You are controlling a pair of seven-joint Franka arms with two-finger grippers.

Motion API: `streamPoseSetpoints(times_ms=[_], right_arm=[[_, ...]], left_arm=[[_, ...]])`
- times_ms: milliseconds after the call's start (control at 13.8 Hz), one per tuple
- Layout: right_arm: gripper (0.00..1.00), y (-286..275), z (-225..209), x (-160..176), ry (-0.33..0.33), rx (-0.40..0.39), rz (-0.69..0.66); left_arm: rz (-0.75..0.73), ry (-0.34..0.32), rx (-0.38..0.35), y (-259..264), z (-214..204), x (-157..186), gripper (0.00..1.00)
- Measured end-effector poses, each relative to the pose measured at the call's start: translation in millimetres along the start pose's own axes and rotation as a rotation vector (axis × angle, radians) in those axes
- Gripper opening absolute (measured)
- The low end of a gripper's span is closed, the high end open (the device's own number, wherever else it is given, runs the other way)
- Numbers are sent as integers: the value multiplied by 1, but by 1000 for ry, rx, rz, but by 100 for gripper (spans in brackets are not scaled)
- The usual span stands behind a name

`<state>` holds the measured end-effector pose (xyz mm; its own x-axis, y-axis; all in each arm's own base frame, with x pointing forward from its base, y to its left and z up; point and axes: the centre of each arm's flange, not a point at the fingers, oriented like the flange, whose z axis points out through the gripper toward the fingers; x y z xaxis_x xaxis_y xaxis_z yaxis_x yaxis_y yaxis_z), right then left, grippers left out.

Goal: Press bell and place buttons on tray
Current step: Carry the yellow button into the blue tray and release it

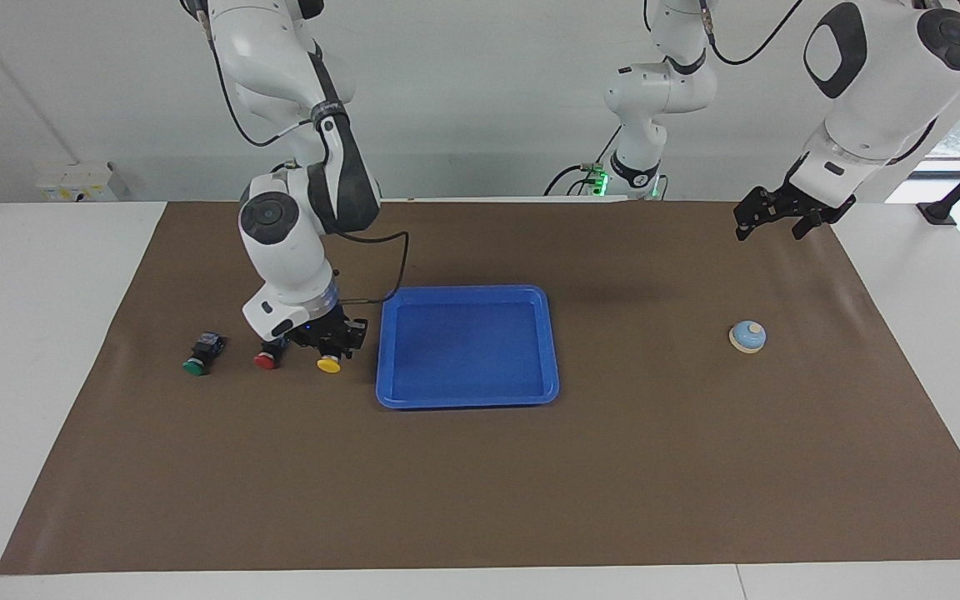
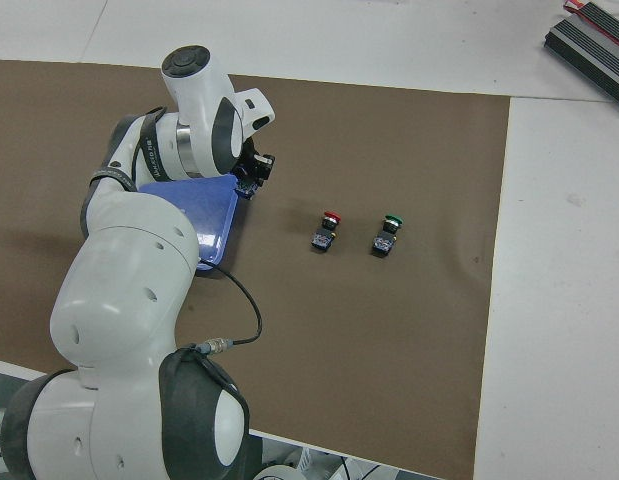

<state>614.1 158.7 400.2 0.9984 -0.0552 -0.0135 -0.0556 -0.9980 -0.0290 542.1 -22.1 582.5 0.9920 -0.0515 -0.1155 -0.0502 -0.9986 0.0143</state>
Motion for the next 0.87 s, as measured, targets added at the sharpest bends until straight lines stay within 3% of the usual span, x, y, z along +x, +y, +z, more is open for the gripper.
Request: streamPoseSetpoints(times_ms=[363,870], right_arm=[[41,-91,22,-24,-3,1,-11],[41,-102,88,-41,20,9,-21]], left_arm=[[0,0,0,0,0,0,100],[0,0,0,0,0,0,100]])
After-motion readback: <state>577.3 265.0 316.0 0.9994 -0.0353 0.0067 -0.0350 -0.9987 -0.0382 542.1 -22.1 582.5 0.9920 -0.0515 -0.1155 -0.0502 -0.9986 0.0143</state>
